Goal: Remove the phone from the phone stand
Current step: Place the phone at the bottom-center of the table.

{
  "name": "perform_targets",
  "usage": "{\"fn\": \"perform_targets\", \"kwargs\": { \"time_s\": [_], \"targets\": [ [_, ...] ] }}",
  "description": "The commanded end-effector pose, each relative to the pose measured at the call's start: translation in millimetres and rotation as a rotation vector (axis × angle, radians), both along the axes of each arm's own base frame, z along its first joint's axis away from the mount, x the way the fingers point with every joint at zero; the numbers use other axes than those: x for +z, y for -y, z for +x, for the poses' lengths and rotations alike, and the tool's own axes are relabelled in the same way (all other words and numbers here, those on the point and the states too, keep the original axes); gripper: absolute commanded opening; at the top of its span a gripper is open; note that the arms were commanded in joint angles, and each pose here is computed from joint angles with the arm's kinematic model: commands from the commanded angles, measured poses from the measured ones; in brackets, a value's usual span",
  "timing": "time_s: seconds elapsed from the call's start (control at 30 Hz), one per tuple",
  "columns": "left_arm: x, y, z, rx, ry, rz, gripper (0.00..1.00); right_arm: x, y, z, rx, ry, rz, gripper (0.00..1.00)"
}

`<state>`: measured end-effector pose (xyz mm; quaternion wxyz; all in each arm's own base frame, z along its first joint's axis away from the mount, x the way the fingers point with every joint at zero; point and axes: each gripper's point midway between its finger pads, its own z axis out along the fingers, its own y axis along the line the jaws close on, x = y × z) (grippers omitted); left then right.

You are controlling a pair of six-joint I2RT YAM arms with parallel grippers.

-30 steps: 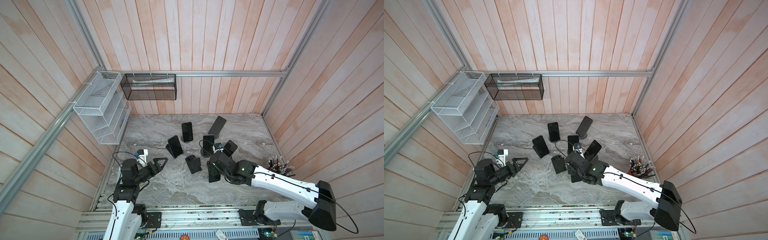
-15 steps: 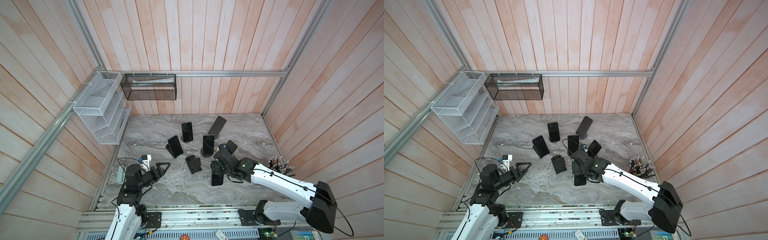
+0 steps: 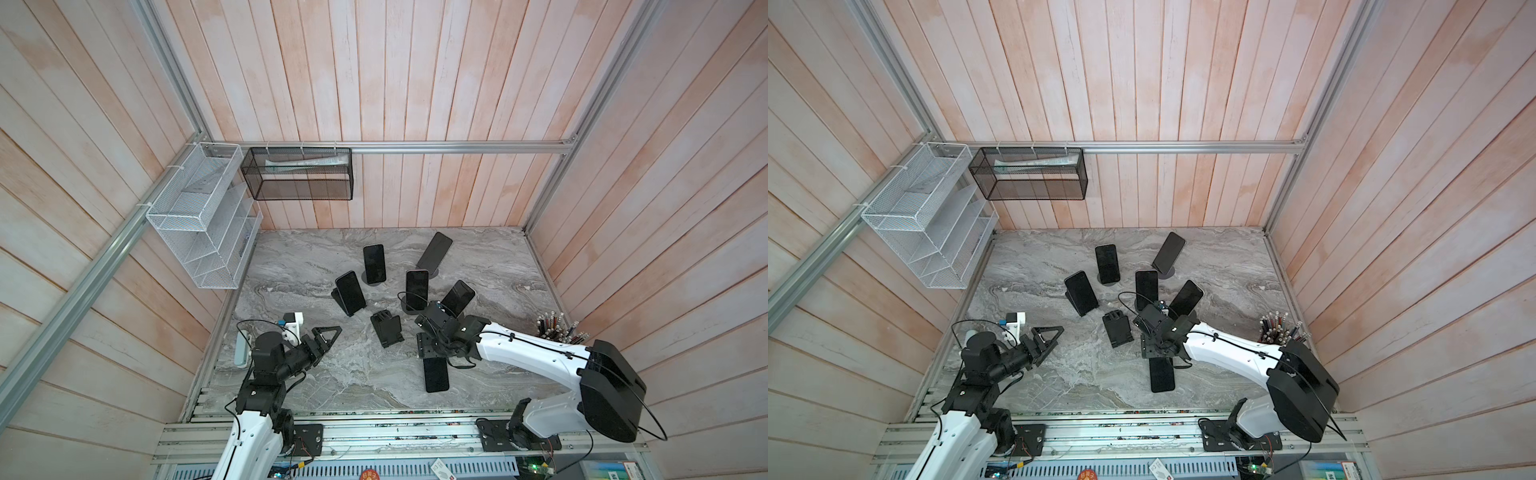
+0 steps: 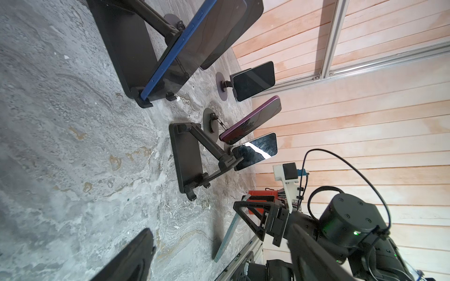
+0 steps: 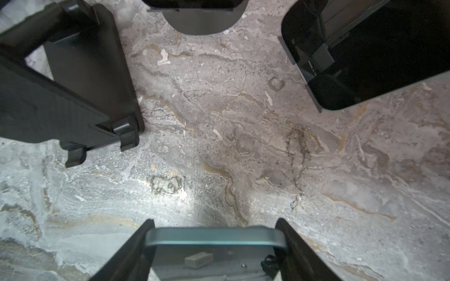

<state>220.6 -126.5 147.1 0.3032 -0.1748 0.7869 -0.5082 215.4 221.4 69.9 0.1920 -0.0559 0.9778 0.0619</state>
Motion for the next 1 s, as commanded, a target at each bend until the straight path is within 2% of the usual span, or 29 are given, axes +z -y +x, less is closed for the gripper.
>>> {"fn": "perform_targets", "kwargs": {
  "time_s": [0.0,0.43,0.97],
  "targets": [
    [1.1,0.1,0.8,0.006,0.014,-0.009,0.88,-4.3,-4.4,12.7,-0.044,0.037,0.020,0.67],
    [6.2,0.3,2.2,0.011,0.014,-0.024,0.88,-32.2,-3.1,33.1,-0.170,0.073,-0.010,0.68],
    [13.9,-0.6,9.0,0.018,0.009,-0.010,0.88,-57.2,-10.1,33.1,-0.134,0.044,-0.013,0.74]
  ]
}}
